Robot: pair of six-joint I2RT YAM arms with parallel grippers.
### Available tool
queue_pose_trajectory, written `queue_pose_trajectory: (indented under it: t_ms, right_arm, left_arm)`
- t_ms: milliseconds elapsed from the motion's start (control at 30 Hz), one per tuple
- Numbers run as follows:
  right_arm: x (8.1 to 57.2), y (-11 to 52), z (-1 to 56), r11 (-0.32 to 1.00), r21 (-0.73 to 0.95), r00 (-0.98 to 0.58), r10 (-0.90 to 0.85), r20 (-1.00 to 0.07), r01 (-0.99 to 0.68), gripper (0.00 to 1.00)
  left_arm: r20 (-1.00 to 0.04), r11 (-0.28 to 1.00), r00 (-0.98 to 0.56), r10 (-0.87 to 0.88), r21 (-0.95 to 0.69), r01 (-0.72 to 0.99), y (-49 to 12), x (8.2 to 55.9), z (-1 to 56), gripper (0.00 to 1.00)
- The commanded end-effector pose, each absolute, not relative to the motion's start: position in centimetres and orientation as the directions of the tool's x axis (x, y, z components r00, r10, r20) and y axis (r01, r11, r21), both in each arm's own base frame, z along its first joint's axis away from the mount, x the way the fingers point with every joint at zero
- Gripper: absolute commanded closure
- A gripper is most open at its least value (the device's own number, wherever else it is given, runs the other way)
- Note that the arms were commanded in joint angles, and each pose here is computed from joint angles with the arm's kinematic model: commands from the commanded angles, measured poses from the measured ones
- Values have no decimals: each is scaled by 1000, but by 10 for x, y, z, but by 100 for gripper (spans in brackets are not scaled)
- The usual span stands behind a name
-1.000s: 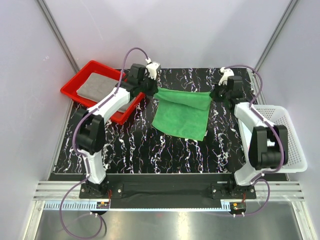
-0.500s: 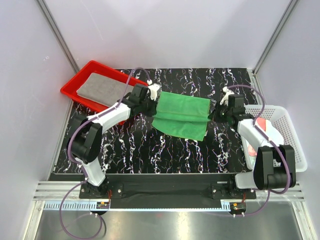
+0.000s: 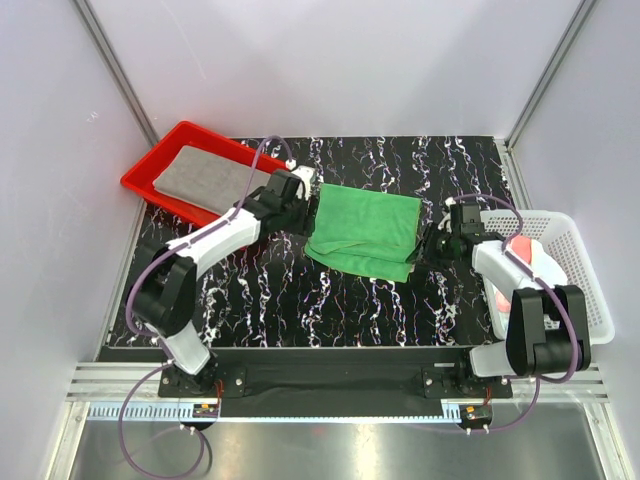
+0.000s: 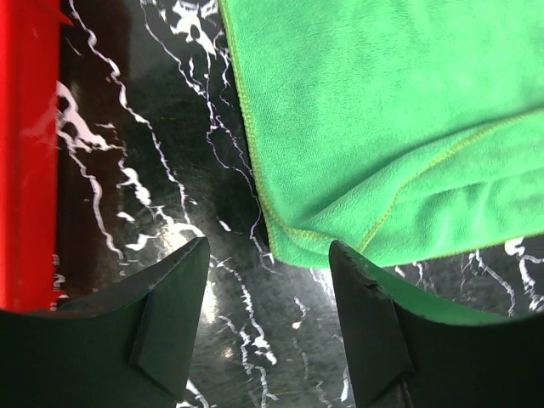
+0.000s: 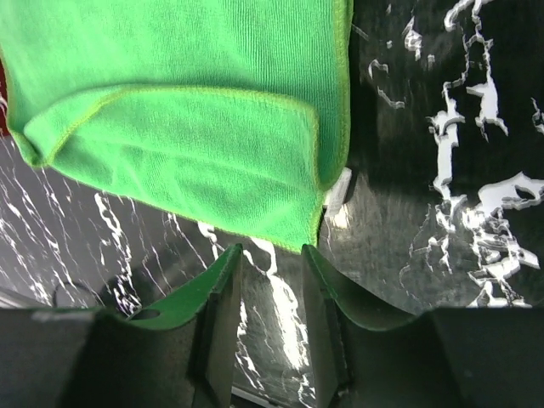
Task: Fold and stack the towels
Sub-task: Fold the towel
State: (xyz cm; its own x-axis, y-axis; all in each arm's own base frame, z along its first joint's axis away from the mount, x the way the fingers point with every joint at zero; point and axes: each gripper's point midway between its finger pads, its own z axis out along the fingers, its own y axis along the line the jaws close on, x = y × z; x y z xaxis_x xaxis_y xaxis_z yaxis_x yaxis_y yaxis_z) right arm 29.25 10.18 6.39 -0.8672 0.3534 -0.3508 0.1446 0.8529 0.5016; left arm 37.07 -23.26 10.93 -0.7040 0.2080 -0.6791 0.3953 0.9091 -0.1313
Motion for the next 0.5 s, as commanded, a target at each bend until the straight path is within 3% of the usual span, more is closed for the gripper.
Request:
queue_pose_trajectory:
  t_ms: [0,133,333,467]
  right_arm:
    - [327,106,77,835,524,-828,408,-385,168,59]
    - [346,103,71,856,485,-831,396,-391,180,59]
    - [352,87,59,901,383,-840,361,-406,202,59]
    - [354,84,65,909,373,-832,348,-431,186,59]
  left_arm:
    - [-630,933,-763,142,-173,315,-240,380,90,36]
    - [-586,907,-803,108,-273,321,-259,374,78,35]
    - [-495,922,-864,90,-287,260,-257,361,49,37]
    - [-490,886,-869,72,-369,281,-267,349,47,37]
